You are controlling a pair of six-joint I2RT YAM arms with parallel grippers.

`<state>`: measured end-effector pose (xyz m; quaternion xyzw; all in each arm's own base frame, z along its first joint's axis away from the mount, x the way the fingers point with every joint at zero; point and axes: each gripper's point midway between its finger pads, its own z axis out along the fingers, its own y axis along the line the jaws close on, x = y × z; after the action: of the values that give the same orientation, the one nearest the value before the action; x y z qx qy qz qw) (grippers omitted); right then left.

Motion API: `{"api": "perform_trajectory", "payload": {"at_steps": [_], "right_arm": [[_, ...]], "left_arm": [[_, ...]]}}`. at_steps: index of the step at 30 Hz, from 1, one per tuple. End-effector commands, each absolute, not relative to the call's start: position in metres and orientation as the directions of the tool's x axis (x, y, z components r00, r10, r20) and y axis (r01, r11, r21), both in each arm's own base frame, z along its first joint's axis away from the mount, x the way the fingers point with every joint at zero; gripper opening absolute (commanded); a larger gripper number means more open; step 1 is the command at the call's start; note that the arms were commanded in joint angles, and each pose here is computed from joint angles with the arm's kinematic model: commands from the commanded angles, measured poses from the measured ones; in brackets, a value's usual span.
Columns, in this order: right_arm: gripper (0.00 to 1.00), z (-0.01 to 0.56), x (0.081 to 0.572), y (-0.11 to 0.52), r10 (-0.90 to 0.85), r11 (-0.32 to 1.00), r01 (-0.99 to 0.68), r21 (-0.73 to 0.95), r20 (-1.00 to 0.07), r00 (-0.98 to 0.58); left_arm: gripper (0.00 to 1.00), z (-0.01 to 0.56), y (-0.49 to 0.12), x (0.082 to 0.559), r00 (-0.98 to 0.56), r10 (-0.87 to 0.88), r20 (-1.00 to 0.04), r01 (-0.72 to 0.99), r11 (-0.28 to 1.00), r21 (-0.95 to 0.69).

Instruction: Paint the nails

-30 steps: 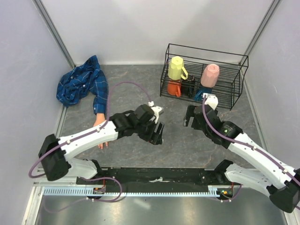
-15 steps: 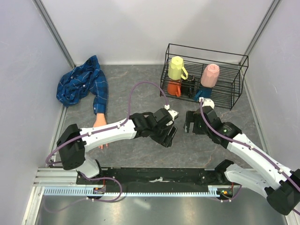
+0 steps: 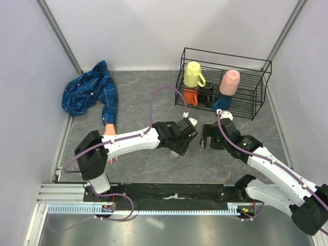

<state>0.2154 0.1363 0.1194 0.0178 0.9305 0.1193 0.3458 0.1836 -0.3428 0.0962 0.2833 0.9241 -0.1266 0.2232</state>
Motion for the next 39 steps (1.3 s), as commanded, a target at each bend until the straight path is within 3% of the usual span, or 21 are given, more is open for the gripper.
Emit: {"api": "perform_trajectory", "payload": {"at_steps": [1, 12, 24, 27, 28, 34, 39], "right_arm": [[0.98, 0.126, 0.219, 0.141, 0.149, 0.959, -0.053, 0.277, -0.656, -0.74], [0.98, 0.117, 0.217, 0.144, 0.132, 0.958, -0.069, 0.277, -0.643, -0.754], [0.98, 0.11, 0.215, 0.145, 0.122, 0.96, -0.071, 0.273, -0.628, -0.768], [0.98, 0.106, 0.214, 0.146, 0.115, 0.96, -0.075, 0.271, -0.621, -0.775], [0.98, 0.106, 0.214, 0.146, 0.105, 0.96, -0.086, 0.268, -0.623, -0.775], [0.98, 0.113, 0.205, 0.177, 0.02, 0.893, -0.266, 0.362, -0.624, -0.781], [0.98, 0.134, 0.202, 0.221, -0.099, 0.781, -0.51, 0.361, -0.734, -0.671]], "left_arm": [[0.54, 0.097, -0.34, 0.2, -0.737, 0.455, -0.5, 0.549, 0.834, -0.051], [0.54, 0.085, -0.334, 0.207, -0.749, 0.452, -0.484, 0.533, 0.845, -0.034], [0.35, 0.078, -0.333, 0.209, -0.752, 0.46, -0.473, 0.53, 0.848, -0.019], [0.16, 0.077, -0.331, 0.21, -0.75, 0.459, -0.476, 0.525, 0.851, -0.008], [0.05, 0.079, -0.33, 0.212, -0.75, 0.456, -0.479, 0.523, 0.852, -0.006], [0.02, 0.099, -0.31, 0.213, -0.805, 0.394, -0.443, 0.452, 0.892, -0.028], [0.02, 0.144, -0.285, 0.205, -0.86, 0.337, -0.384, 0.395, 0.915, -0.082]]}}
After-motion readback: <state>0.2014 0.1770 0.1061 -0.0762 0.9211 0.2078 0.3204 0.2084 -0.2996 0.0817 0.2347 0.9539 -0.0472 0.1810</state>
